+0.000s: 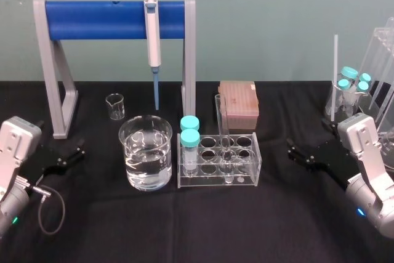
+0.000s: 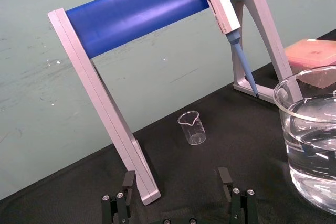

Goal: Hold the test tube with one hand and immerse one end into the beaker, then return it to the test tube rack.

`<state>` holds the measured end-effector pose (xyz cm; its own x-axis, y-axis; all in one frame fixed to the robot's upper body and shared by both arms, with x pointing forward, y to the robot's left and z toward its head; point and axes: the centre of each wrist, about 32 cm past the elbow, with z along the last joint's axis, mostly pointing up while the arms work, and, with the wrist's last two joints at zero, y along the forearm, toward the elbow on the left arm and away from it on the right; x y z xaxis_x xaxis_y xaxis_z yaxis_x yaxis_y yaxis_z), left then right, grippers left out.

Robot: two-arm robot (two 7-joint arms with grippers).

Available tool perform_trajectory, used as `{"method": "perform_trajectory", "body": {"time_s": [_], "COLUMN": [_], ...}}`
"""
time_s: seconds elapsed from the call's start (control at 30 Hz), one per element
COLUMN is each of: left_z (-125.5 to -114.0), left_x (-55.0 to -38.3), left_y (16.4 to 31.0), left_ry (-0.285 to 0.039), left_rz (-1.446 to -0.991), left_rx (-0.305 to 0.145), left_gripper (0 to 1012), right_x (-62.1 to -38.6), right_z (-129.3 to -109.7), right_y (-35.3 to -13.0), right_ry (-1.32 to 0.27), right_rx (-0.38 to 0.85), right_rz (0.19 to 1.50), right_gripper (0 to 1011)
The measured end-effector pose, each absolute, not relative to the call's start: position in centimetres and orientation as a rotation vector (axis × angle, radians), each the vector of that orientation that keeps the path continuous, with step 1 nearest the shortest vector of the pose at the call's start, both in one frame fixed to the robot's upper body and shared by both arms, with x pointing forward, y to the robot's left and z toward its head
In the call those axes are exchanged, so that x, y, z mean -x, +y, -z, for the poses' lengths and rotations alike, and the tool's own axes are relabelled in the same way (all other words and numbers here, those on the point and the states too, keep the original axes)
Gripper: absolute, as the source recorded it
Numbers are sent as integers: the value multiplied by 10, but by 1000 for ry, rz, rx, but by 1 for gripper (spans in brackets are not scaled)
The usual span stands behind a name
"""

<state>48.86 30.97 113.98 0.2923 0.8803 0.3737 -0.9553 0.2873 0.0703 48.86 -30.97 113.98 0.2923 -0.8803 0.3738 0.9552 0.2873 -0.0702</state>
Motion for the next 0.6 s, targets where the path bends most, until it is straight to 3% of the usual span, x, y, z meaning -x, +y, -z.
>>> {"method": "perform_trajectory", "body": {"time_s": [0.33, 0.6], "left_z": [-1140, -1140], "left_x": [-489, -489], "left_y": [310, 310], "left_ry": [-285, -285], "left_rz": [-1248, -1248], "left_rx": [-304, -304], "left_gripper": [1000, 1000], "right_x": [-489, -492], "right_z": [-1140, -1153], "right_y": [-310, -313], "right_ry": [-281, -187], "right_rx": [298, 170], "right_rz": [1250, 1233], "right_gripper": [1003, 1003]}}
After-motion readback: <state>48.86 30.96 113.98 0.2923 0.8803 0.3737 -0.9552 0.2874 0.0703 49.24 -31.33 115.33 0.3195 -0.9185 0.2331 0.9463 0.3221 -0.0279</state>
